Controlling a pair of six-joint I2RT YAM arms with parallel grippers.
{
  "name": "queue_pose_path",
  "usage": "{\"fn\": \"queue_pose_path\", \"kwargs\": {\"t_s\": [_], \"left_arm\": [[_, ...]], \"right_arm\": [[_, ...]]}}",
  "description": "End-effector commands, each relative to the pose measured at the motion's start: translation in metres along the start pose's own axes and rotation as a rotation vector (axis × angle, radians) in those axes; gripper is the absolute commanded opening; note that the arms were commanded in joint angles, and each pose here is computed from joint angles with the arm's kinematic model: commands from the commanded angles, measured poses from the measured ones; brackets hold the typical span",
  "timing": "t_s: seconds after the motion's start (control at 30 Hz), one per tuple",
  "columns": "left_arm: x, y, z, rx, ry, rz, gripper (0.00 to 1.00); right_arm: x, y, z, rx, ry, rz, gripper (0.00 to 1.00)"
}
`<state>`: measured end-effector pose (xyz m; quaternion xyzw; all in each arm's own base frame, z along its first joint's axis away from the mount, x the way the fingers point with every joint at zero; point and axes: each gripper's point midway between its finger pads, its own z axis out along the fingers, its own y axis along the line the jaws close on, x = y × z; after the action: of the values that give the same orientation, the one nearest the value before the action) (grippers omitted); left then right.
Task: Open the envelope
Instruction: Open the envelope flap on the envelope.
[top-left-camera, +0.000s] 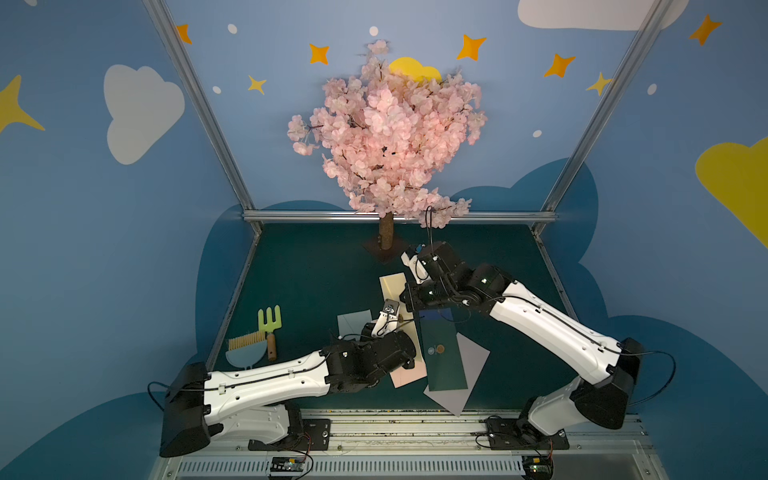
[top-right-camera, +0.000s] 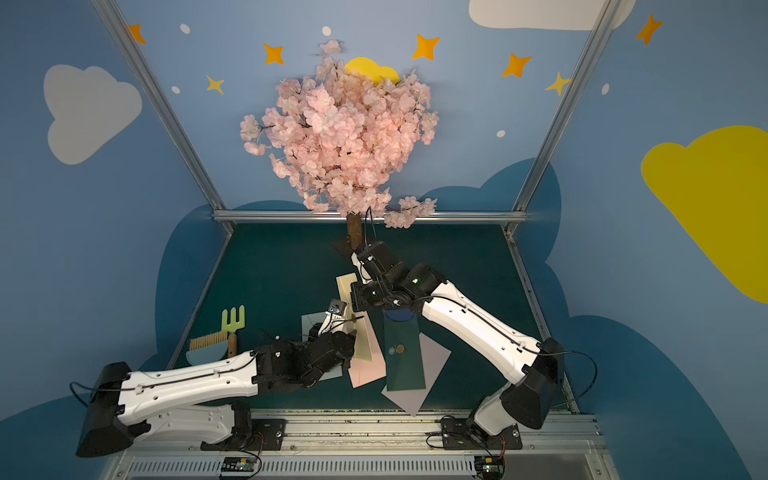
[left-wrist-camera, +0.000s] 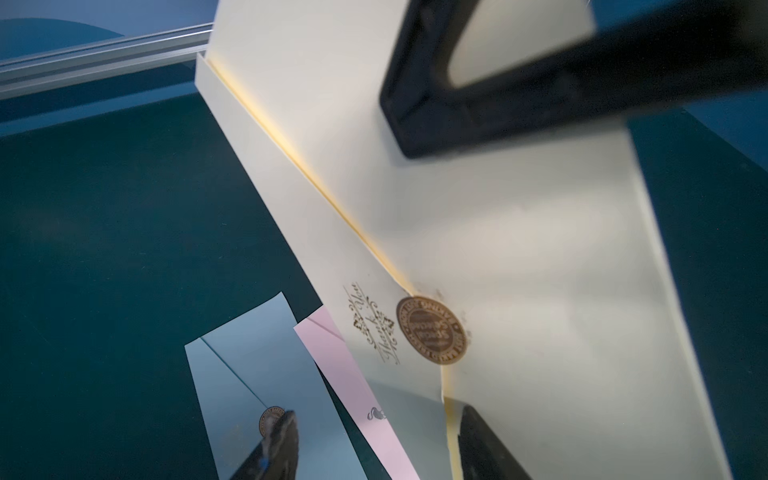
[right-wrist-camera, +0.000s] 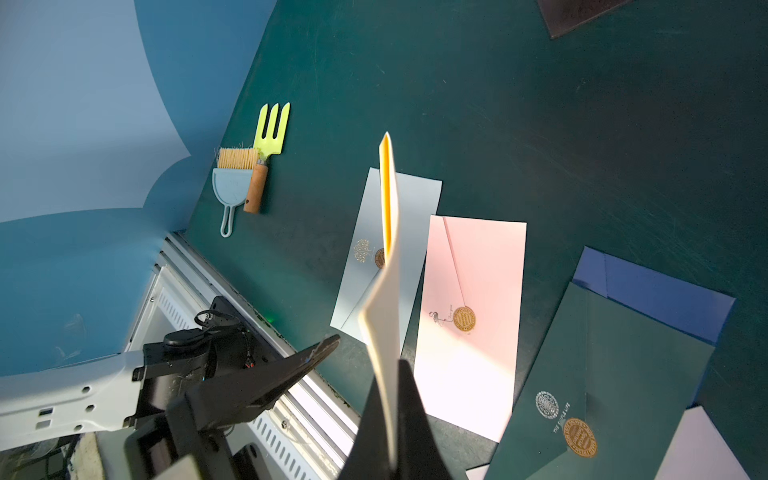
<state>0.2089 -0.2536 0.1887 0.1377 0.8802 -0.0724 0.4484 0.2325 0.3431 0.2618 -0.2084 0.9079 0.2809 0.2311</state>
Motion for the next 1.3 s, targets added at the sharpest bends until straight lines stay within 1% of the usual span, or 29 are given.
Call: {"fn": "queue_pose_path", "kwargs": {"t_s": [0.0,0.1,0.3,0.5,0.73,1.27], "left_arm": [[-0.008,0.002,-0.006,-0.009,-0.02,-0.029,0.63],[-0.006,0.002,-0.005,-0.014,-0.018,-0.032,0.62],[-0.004,0.009,-0.003,-0.085,-0.005,-0.046,0.6],[-0.004,0.027,-0.009,-0.149,-0.026,-0.082,0.6],[0.0,0.042,-0.016,-0.163,-0.05,-0.113,0.6],[0.005,0.052,-0.017,-0.168,-0.051,-0.145,0.6]], "right_arm": [[-0.016,0.008,-0.007,0.004,-0.063,0.005,0.0],[-0.018,0.013,-0.005,-0.008,-0.076,0.007,0.0],[-0.021,0.024,-0.002,-0.026,-0.095,0.011,0.0],[-0.018,0.029,-0.002,-0.031,-0.091,0.011,0.0],[-0.017,0.031,-0.003,-0.03,-0.094,0.007,0.0],[-0.016,0.032,-0.007,-0.031,-0.099,-0.004,0.0]]}}
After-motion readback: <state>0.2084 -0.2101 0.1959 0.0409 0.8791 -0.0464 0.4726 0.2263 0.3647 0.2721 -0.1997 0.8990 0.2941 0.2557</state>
